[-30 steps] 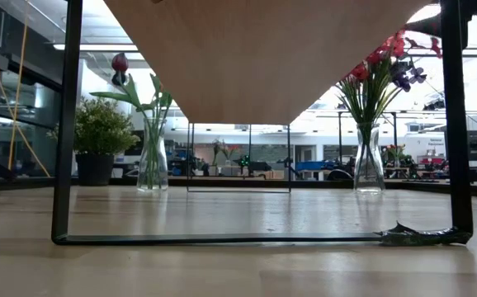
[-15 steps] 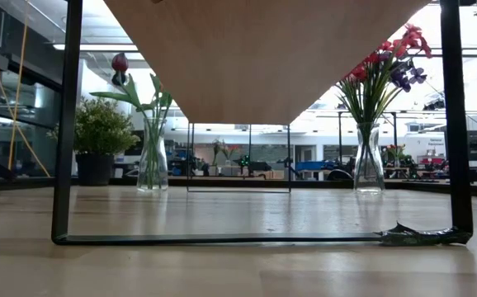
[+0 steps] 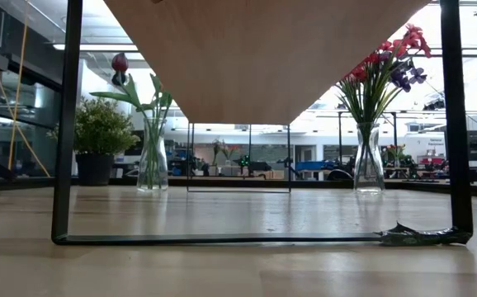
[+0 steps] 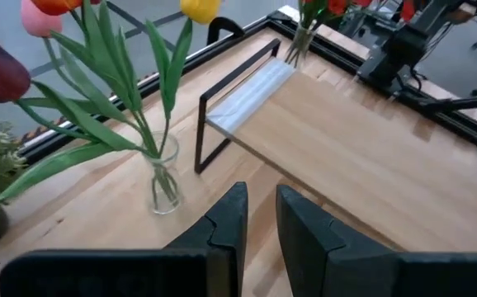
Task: Pick and place flowers into a vace then onto a shelf
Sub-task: Put the left transparent vase with flowers on the shelf
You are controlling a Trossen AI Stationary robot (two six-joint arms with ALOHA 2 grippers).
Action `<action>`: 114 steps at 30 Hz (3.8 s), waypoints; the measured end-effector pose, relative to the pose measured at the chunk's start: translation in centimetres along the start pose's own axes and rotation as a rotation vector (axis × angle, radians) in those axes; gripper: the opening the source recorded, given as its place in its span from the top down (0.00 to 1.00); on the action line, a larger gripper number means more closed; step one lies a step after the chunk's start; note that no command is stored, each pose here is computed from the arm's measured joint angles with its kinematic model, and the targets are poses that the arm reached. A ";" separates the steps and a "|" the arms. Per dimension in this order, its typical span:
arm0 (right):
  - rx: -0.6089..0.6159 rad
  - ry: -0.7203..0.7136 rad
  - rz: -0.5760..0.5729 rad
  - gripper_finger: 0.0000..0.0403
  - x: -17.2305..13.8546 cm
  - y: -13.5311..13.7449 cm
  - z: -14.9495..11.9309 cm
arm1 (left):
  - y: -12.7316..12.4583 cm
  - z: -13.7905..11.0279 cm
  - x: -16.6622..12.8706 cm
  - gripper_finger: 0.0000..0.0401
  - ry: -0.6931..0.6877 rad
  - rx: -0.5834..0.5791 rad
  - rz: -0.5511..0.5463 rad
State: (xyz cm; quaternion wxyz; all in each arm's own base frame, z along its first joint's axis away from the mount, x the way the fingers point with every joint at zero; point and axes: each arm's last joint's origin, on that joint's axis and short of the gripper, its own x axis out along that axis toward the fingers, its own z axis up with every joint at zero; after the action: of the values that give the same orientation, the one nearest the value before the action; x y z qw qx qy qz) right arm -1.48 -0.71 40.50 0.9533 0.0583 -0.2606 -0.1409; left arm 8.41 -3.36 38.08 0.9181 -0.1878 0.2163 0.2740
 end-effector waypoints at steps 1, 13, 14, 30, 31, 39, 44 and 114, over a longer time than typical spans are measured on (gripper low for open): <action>0.001 -0.007 0.015 0.45 -0.1 0.0 0.3 | -0.1 0.0 0.0 0.75 0.001 -0.003 -0.003; -0.005 -0.055 0.098 0.45 -0.8 0.2 2.0 | -3.1 -0.6 1.4 0.75 0.065 -0.010 -0.033; -0.004 -0.055 0.098 0.45 -0.8 0.2 2.0 | -3.5 -0.8 1.6 0.75 0.079 0.002 -0.029; 0.057 -0.088 0.135 0.45 -0.8 0.3 2.4 | -8.7 -4.4 5.7 0.75 0.242 0.275 0.104; 0.059 -0.097 0.140 0.45 -0.8 0.3 2.5 | -8.9 -4.6 5.9 0.75 0.269 0.274 0.101; 0.064 -0.125 0.157 0.45 -0.8 0.4 2.8 | -9.7 -5.7 6.6 0.75 0.388 0.217 0.114; 0.065 -0.125 0.159 0.45 -0.8 0.4 2.8 | -9.2 -6.9 7.3 0.75 0.390 0.154 0.174; 0.002 0.167 -0.012 0.45 -0.8 -0.2 -0.2 | 0.3 -16.7 18.5 0.22 -0.324 -0.133 0.521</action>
State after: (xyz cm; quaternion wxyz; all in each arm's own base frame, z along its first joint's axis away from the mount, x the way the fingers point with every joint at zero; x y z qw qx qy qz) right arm -2.08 -0.69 39.88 0.9708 0.0722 -0.1801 -0.1409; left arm 17.30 -3.05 14.81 0.8252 -0.1394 0.0896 0.5400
